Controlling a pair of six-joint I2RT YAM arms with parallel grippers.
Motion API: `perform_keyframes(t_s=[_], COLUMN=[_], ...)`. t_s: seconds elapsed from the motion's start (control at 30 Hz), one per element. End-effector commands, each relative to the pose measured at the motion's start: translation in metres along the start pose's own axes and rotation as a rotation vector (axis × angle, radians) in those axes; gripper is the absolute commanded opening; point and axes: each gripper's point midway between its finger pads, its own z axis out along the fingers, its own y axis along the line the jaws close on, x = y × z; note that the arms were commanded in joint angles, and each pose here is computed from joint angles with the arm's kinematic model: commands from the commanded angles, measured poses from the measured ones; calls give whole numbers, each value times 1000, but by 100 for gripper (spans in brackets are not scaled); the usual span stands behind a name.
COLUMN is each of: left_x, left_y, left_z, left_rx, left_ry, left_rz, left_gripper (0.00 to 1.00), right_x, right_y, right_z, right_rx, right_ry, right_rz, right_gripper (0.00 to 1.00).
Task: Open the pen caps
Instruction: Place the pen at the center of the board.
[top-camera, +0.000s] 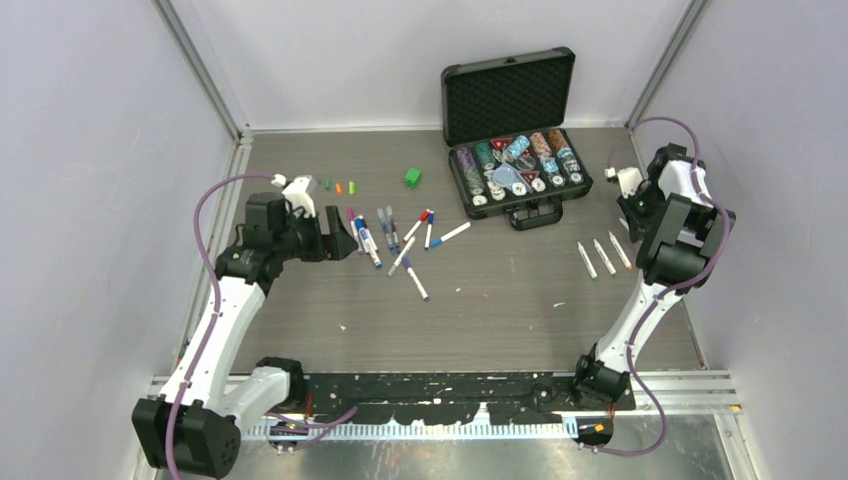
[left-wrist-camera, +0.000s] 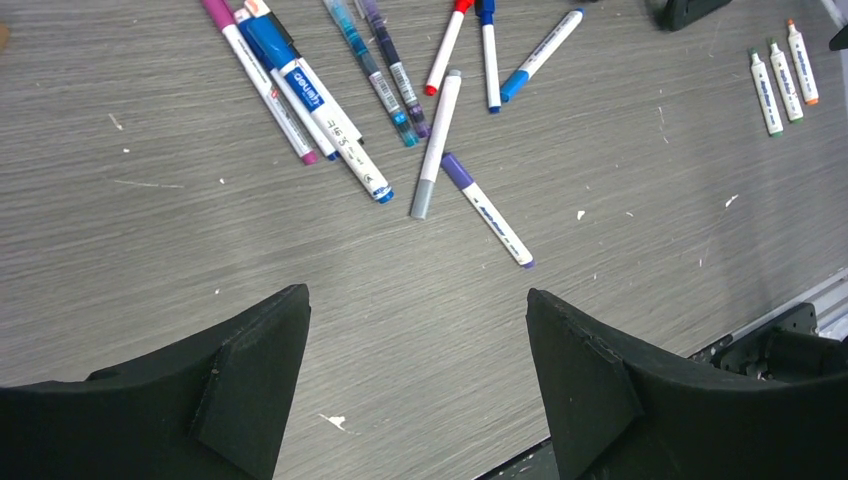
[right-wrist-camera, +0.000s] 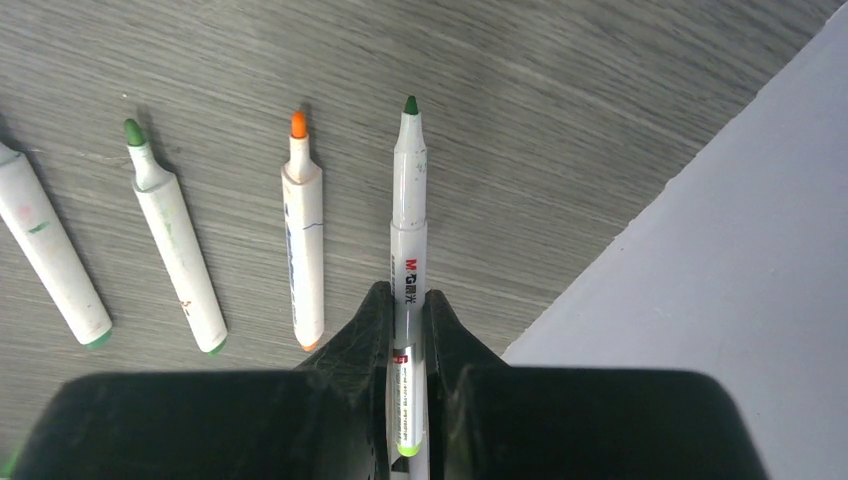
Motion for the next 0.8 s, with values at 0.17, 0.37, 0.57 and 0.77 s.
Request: perform_keyframes(t_s=[0.17, 0.37, 0.57, 0.77], left_x=[-17, -17, -18, -17], left_y=[-10, -10, -10, -10], left_z=[-9, -10, -10, -11], left_rx=[18, 18, 16, 18], left_ry=[-50, -55, -58, -58], left_rz=[45, 50, 52, 54], left_gripper=[82, 82, 82, 82], right_x=[3, 2, 6, 7], right_y=[-5, -1, -2, -2], right_z=[-12, -13, -15, -16], right_rx=[7, -7, 6, 5], right_ry=[48, 58, 95, 104], right_rz=[28, 20, 15, 15], right_gripper=[11, 16, 22, 27])
